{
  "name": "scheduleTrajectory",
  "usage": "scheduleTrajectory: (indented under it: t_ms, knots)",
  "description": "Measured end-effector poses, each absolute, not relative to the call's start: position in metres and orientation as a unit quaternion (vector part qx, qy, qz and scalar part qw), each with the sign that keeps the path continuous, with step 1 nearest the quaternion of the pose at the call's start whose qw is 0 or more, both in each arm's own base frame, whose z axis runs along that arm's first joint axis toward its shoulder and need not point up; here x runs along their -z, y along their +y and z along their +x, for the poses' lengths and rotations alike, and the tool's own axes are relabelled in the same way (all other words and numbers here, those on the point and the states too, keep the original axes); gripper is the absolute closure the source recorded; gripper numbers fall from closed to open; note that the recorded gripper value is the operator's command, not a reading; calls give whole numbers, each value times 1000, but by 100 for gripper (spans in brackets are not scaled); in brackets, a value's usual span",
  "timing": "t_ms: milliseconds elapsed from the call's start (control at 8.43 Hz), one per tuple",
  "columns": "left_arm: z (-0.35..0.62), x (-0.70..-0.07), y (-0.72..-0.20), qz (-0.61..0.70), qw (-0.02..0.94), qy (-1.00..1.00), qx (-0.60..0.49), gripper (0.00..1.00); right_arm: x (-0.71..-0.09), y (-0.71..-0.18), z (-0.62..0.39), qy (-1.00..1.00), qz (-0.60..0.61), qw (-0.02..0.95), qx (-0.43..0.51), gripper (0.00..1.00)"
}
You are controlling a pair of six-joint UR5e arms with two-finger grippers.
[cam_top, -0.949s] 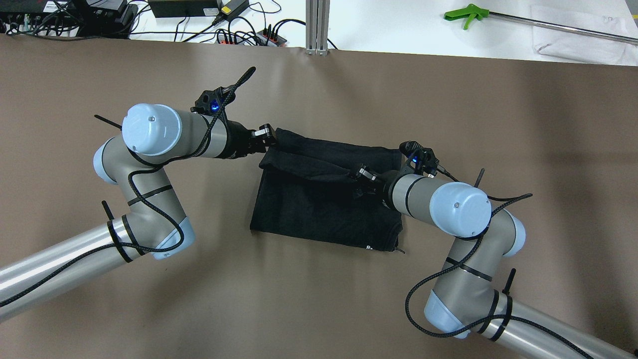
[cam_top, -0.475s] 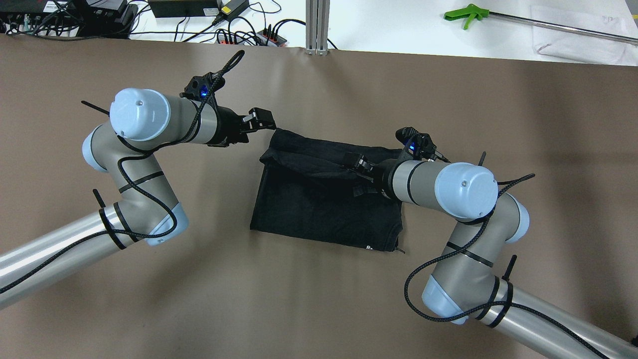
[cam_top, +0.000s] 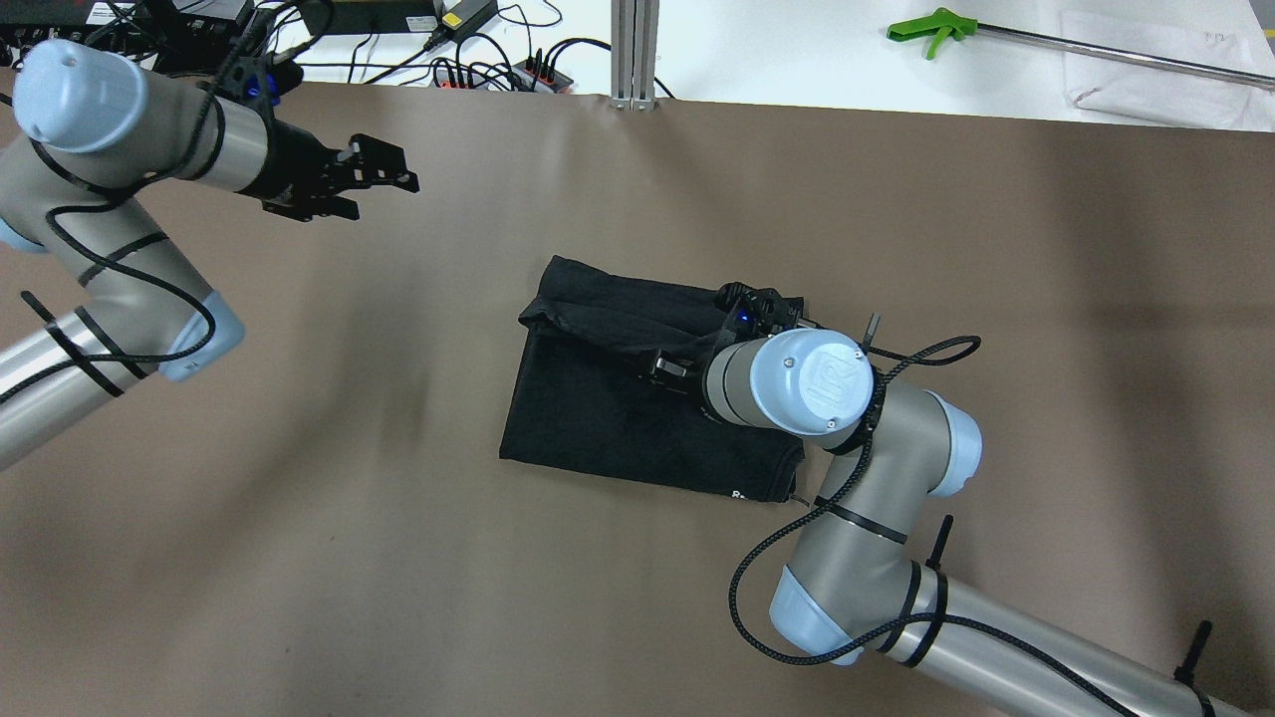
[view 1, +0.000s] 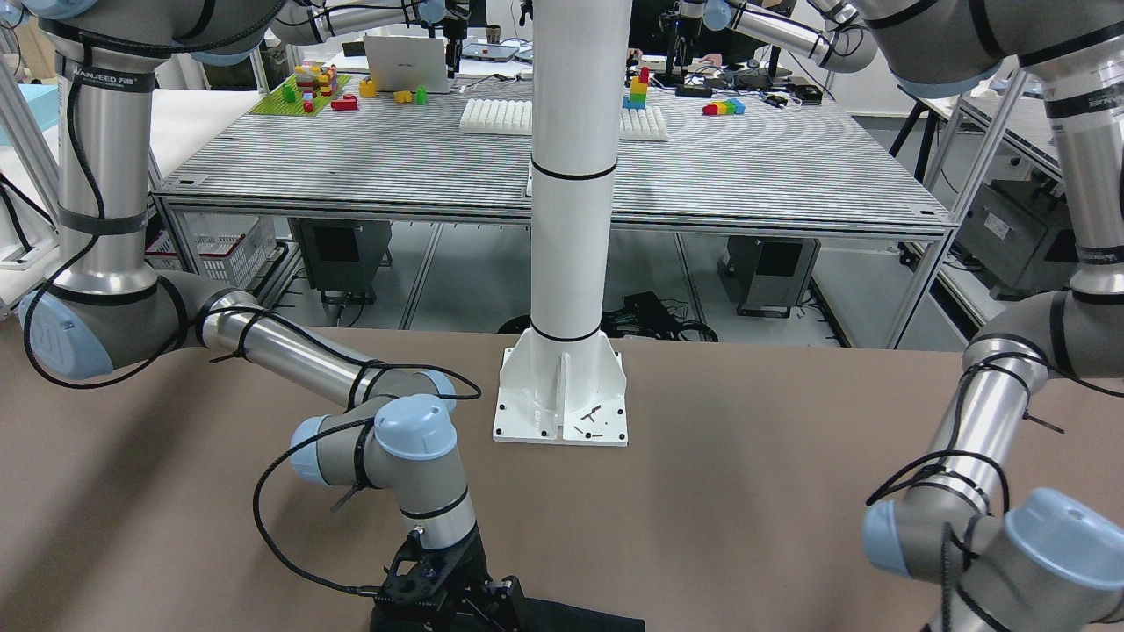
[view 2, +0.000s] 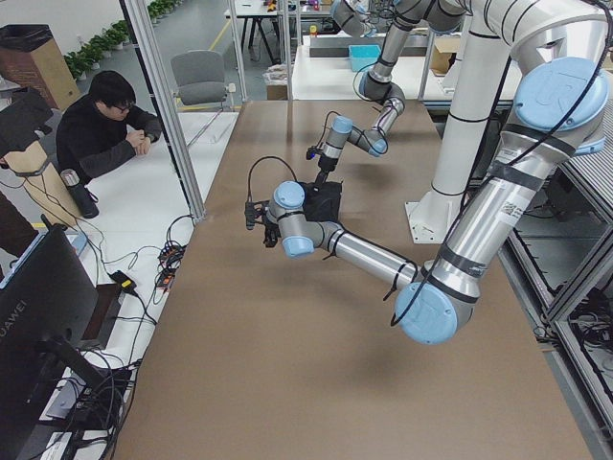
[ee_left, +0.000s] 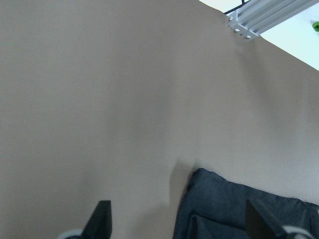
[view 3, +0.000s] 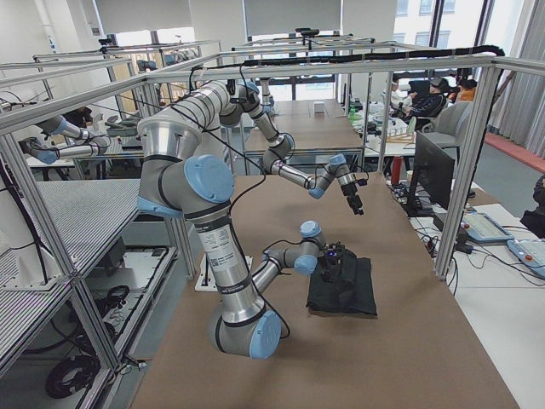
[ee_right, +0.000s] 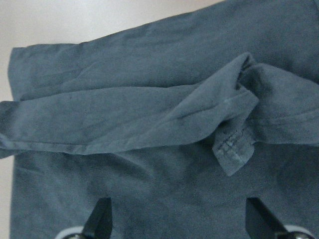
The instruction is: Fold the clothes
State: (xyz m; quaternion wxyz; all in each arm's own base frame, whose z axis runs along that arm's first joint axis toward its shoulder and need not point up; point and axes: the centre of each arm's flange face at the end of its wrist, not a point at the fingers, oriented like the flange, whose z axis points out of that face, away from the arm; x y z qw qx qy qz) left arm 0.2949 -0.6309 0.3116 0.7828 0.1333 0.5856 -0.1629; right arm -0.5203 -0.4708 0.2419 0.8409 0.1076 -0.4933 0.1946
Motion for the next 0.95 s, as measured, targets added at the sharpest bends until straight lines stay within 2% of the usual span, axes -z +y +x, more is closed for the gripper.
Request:
scheduleTrajectory:
  t_ms: [475, 949]
  knots:
    - [216, -353, -640, 130, 792, 579, 145, 6, -251, -496, -578, -444, 114, 875, -155, 6]
    - [212, -363, -640, 126, 795, 575, 148, 6, -268, -595, -536, -385, 181, 898, -114, 6]
